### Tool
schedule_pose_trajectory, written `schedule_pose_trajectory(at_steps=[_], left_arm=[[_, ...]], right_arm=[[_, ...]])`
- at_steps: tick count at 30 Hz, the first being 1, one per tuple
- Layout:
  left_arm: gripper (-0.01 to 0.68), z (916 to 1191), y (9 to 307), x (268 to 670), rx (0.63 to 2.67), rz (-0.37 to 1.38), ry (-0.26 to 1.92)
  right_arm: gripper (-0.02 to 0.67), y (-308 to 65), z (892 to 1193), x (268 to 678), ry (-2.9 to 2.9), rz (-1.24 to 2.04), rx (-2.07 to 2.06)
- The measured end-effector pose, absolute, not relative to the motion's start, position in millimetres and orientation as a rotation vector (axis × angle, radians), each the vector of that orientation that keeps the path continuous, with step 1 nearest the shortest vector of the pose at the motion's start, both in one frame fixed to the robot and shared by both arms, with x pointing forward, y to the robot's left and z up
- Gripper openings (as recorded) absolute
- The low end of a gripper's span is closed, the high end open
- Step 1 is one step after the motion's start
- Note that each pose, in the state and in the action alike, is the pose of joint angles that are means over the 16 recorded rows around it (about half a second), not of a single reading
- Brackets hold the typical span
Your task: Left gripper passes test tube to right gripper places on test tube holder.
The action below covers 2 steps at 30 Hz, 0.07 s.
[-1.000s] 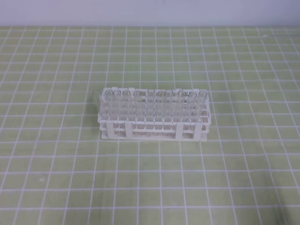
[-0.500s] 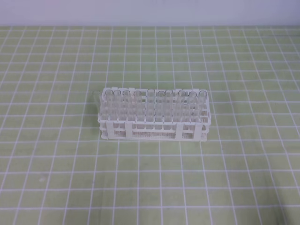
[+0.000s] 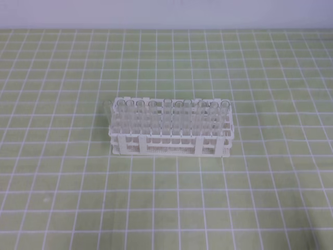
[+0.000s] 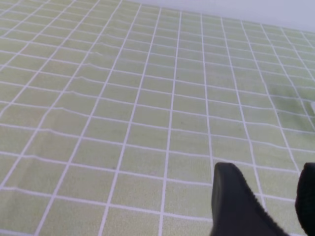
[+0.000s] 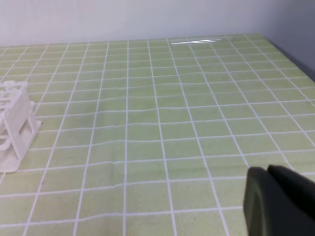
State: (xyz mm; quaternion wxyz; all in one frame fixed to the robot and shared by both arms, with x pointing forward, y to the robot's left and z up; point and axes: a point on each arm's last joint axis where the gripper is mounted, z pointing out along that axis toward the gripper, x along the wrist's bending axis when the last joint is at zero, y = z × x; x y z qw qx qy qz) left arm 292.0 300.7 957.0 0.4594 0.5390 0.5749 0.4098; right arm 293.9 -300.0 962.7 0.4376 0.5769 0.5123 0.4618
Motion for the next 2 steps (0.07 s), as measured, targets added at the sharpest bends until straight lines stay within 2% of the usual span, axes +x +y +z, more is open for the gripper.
schedule_pose_trajectory(at_steps=[2], left_arm=[[0.257,957.0,300.7,292.0,1.327,1.009,1.416]], right_arm=[[-0.018,-300.0,962.7,293.9,1.274,1.148,1.435]])
